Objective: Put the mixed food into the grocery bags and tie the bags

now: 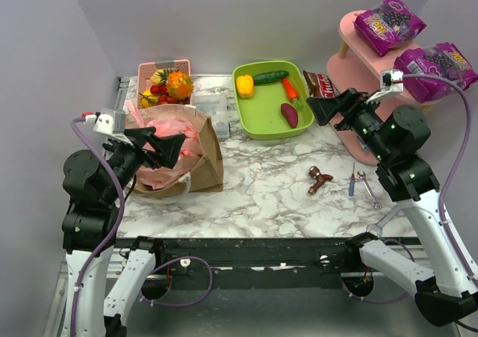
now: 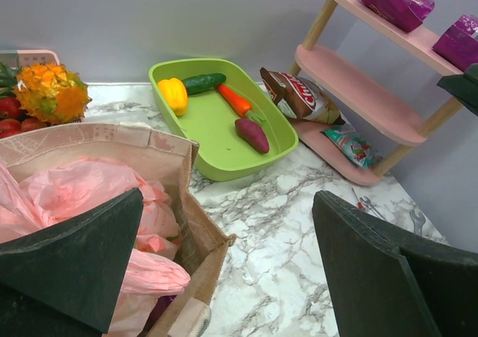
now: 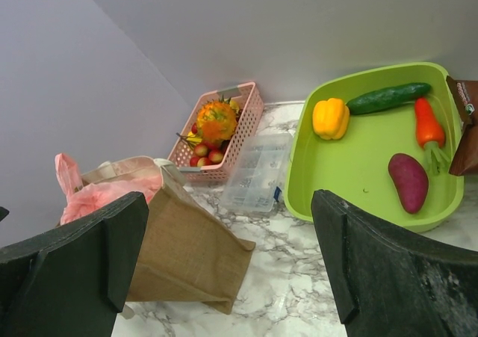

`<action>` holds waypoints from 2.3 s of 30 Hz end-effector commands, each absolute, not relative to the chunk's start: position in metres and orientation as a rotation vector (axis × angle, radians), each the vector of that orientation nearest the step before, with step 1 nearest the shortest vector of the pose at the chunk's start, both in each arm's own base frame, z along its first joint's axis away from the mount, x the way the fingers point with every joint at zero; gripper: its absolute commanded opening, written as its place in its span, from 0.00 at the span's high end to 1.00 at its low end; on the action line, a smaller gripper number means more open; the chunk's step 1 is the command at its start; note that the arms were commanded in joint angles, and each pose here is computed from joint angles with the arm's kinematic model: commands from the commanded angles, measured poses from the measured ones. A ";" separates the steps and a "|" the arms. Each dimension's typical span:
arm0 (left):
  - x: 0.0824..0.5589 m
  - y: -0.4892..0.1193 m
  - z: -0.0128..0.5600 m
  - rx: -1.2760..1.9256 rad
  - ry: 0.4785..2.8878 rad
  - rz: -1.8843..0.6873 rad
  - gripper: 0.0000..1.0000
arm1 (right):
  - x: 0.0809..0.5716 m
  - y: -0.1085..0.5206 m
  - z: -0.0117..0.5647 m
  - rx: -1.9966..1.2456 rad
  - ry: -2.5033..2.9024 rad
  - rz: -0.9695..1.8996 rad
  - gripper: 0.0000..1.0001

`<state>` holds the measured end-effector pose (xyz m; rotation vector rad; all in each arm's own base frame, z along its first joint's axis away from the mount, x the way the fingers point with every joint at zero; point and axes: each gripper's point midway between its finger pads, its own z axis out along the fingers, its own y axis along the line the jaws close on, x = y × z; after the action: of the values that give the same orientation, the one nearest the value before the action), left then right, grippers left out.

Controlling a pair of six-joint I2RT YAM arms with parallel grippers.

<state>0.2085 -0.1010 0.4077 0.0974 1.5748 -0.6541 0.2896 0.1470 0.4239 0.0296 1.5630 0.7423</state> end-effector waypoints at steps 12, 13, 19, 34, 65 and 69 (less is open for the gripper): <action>0.194 -0.086 0.398 0.065 1.566 -0.578 0.01 | 0.302 0.167 0.413 -0.015 1.591 0.822 0.00; 0.194 -0.086 0.399 0.064 1.566 -0.577 0.02 | 0.302 0.166 0.413 -0.013 1.590 0.822 0.00; 0.199 -0.091 0.405 0.071 1.557 -0.602 0.02 | 0.300 0.154 0.415 0.048 1.583 0.780 0.00; 0.219 -0.103 0.404 0.089 1.570 -0.672 0.01 | 0.301 0.146 0.403 0.132 1.614 0.765 0.00; 0.289 0.000 0.201 -0.179 1.484 -0.020 0.02 | 0.322 0.108 0.220 0.295 1.835 0.453 0.00; 0.303 0.017 0.185 -0.244 1.410 0.064 0.03 | 0.333 0.094 0.179 0.227 1.858 0.290 0.00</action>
<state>0.2849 -0.0190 0.1523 -0.1171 1.6567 -0.0988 0.3107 0.1212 0.1889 0.2395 1.9459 0.4965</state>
